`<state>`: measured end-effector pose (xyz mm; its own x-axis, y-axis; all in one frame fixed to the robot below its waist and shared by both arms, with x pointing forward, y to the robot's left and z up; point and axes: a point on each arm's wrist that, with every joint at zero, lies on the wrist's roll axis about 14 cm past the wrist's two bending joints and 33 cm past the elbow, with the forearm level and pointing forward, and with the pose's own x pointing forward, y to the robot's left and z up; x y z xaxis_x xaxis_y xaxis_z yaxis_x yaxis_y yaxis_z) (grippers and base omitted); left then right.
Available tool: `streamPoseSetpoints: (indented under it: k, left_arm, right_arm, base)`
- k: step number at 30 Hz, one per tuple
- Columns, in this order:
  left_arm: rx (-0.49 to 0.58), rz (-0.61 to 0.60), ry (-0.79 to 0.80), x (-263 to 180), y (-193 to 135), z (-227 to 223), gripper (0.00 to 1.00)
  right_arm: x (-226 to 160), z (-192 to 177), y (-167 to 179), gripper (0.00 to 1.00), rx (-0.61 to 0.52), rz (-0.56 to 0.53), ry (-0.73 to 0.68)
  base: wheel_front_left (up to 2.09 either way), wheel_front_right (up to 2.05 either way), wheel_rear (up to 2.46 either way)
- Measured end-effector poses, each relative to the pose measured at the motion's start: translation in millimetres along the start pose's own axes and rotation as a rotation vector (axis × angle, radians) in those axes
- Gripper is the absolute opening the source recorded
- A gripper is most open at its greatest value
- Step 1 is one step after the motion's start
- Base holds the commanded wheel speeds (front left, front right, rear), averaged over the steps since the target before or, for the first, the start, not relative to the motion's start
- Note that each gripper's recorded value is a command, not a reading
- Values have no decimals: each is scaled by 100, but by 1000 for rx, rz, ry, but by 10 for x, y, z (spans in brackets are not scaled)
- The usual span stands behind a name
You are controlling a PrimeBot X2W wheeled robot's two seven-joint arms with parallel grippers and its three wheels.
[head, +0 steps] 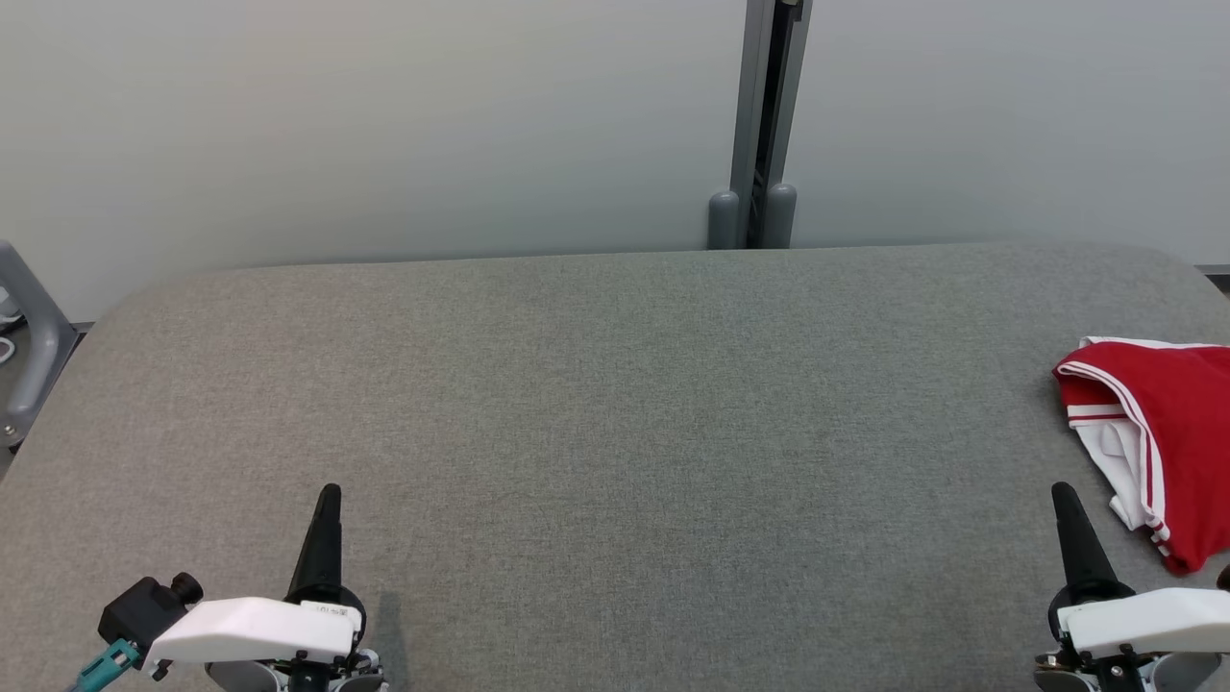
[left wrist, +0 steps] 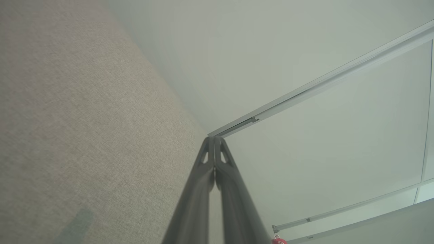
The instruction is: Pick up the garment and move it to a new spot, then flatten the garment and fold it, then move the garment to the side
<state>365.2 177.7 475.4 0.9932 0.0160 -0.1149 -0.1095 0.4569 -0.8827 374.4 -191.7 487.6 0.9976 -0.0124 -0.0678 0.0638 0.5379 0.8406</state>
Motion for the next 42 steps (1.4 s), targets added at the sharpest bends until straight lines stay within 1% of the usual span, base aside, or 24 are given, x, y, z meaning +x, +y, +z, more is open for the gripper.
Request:
streamPoseSetpoints:
  k: [10, 42]
  left_arm:
    - [-92, -15, 6, 64, -52, 26, 0]
    - [-324, -66, 23, 229, -199, 89, 0]
  right_arm:
    - [27, 58, -10, 0, 108, -2, -7]
    - [93, 217, -19, 0, 392, 15, -27]
  base:
    - [0, 0, 0]
    - [0, 0, 0]
